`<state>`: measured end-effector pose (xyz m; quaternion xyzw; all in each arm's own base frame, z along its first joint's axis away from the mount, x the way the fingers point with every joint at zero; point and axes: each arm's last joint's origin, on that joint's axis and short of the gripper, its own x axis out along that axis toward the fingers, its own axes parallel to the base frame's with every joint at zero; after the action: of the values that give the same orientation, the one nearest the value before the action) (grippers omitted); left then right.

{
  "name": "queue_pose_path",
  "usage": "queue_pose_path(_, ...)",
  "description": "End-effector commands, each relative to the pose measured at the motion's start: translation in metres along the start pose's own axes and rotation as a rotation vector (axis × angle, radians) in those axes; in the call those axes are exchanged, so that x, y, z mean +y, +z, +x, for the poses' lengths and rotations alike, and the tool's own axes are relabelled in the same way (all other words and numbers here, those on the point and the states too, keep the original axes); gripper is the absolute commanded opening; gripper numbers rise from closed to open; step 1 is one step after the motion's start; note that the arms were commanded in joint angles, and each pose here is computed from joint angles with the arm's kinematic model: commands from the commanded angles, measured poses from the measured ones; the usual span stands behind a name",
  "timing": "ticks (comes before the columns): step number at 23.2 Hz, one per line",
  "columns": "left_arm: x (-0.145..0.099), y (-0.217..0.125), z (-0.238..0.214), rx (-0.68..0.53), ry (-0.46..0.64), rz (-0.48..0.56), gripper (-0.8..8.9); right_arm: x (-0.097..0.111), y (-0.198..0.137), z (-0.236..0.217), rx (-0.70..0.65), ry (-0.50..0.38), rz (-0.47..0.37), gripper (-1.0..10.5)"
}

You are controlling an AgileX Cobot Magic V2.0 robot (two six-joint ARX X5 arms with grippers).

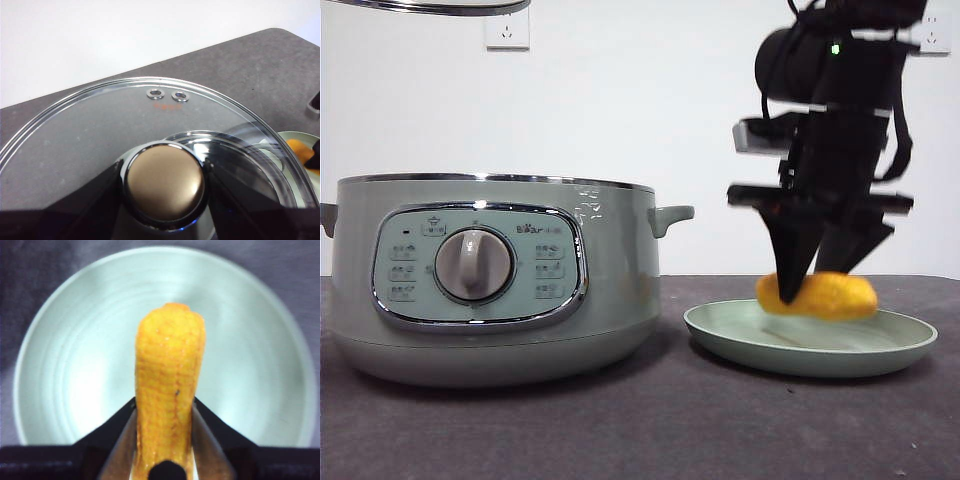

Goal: Take the corn out from the steamer,put the corn on the plate,close the lid

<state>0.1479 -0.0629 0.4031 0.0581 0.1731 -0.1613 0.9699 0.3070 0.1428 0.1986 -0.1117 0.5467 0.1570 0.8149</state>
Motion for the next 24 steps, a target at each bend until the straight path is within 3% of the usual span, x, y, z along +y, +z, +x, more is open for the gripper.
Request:
queue_pose_path(1, 0.0007, 0.0084, -0.0058, -0.073, 0.003, -0.014, -0.13, 0.0008, -0.0060, 0.0129, -0.014, 0.002, 0.012, -0.1)
queue_pose_path(8, 0.0007, 0.0086, -0.0057, -0.074, 0.003, -0.014, -0.12, 0.0007, -0.0111, 0.0166, 0.003, 0.004, 0.010, 0.1)
queue_pose_path(13, 0.0007, 0.0087, -0.0057, -0.075, 0.003, -0.014, -0.13, 0.0004, -0.0137, 0.0190, 0.033, 0.001, 0.010, 2.4)
queue_pose_path(19, 0.0007, 0.0086, -0.0057, -0.074, 0.002, -0.014, -0.13, 0.0005, -0.0142, 0.0227, 0.045, 0.001, 0.019, 2.7)
queue_pose_path(24, -0.0002, 0.0085, -0.0057, -0.073, -0.029, -0.013, -0.13, 0.0004, -0.0142, 0.0223, 0.044, -0.002, 0.041, 4.5)
